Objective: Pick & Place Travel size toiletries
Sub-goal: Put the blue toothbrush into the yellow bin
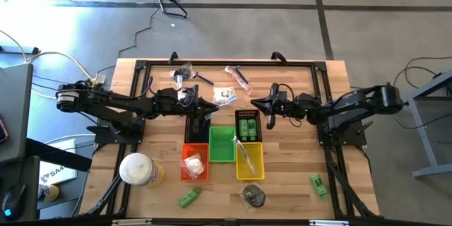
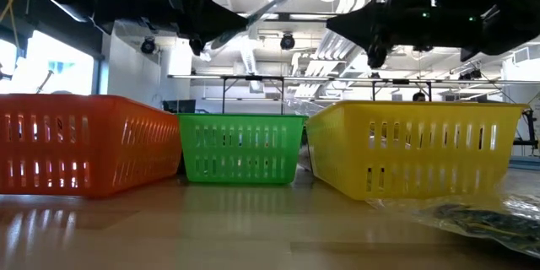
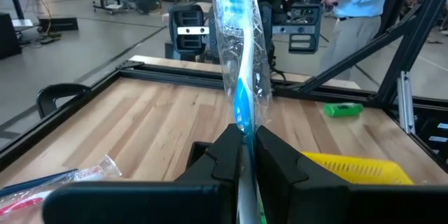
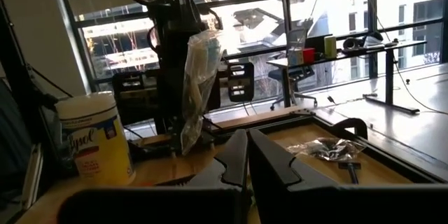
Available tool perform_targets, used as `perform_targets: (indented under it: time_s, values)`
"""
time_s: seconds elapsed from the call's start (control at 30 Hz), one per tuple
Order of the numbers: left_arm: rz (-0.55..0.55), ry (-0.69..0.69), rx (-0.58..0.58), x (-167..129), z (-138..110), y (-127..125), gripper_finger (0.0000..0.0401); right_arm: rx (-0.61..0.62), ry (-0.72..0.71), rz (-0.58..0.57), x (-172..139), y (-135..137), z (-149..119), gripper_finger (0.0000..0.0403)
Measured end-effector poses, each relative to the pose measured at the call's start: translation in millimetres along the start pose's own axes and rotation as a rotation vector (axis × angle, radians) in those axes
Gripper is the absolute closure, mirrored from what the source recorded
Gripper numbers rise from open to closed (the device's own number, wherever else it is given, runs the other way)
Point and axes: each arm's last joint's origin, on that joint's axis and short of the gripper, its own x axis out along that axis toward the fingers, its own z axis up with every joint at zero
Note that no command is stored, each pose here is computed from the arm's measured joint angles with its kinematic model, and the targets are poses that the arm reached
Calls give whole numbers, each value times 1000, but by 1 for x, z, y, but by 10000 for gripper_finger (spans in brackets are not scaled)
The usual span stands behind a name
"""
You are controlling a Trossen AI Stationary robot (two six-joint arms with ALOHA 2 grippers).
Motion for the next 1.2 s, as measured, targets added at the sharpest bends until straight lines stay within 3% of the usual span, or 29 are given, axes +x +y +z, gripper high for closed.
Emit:
perform_targets:
  time_s: [0.27,0.7,1.2]
  values:
    - [0,0,0,0,0,0,375,-7,49,71,34,3,-8,396]
    - [2,9,0,0,-1,0,375,-7,83,84,69,2,-21,383]
    - [4,13,-1,0,-1,0,375,-1,69,118,75,4,-16,163]
